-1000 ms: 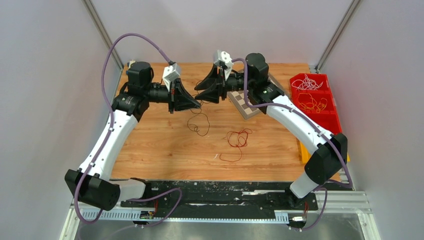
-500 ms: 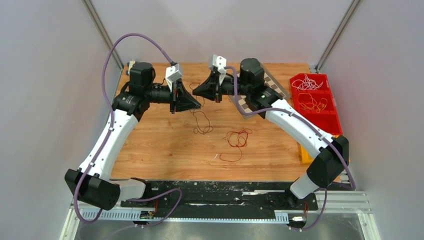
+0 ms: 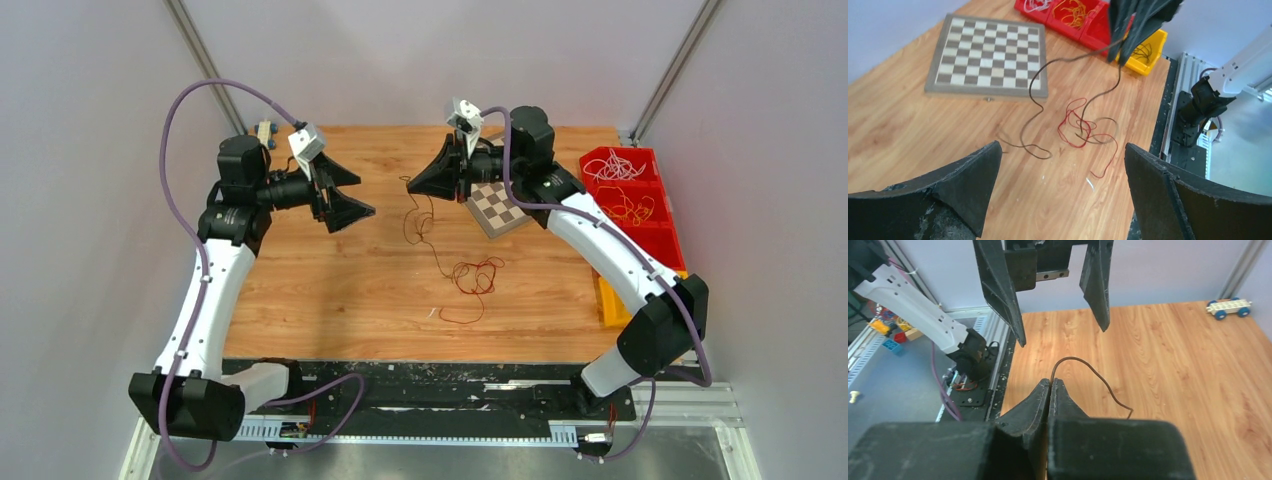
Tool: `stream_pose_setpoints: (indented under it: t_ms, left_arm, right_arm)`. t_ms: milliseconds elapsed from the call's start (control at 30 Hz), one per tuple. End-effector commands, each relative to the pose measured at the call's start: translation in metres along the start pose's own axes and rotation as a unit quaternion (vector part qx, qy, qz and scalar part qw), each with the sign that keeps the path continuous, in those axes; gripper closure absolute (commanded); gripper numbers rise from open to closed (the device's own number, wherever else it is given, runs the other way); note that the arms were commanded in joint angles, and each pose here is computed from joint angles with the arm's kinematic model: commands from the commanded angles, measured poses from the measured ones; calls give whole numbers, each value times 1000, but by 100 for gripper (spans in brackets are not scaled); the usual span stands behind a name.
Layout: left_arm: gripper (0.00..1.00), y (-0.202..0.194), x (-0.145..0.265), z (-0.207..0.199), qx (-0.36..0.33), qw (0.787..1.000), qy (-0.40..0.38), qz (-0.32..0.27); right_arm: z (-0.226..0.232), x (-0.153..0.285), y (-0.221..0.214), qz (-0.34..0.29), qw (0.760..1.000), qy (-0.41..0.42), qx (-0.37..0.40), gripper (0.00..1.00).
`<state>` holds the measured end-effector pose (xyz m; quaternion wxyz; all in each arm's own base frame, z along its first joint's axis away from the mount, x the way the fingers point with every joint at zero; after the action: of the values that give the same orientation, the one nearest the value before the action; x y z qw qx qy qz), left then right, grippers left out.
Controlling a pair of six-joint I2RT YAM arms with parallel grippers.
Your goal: Untangle the cables
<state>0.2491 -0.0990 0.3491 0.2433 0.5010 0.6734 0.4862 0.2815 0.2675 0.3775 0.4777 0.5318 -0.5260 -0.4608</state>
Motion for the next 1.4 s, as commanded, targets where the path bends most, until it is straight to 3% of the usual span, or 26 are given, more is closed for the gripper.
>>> stream_pose_setpoints:
  t_ms: [0, 167, 433, 700, 1067, 1367]
  left_arm:
    - [0, 29, -7, -27, -102, 994, -32, -24]
    - [0, 21, -18, -16, -97, 995, -19, -19]
    - [0, 8, -22, -2, -84, 996, 17, -28]
    - [0, 10, -29, 11, -46, 998, 33, -14]
    - [0, 1, -30, 11, -23, 999, 24, -8]
    - [0, -6, -28, 10, -25, 999, 21, 8]
  right_arm:
    - [13, 2, 17, -18, 999, 38, 1, 100]
    - [10, 8, 32, -26, 999, 15, 17, 100]
    - [7, 60, 55, -6, 995, -98, 26, 100]
    - [8, 135, 68, 47, 964, -261, 36, 100]
    - [8, 260, 89, 120, 882, -455, -35, 100]
    - [55, 307, 85, 218, 783, -583, -20, 100]
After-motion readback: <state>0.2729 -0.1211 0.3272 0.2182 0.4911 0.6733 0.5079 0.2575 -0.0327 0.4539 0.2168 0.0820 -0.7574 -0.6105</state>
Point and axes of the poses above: each gripper's point midway between its finger pads, its own x axis back along the fingers, its own z axis along the line the jaws close on, y = z × x, the point moved 8 cm from there along x, back along the fingers, and after that the axes turned 12 degrees about x, right-handed, at the moved point
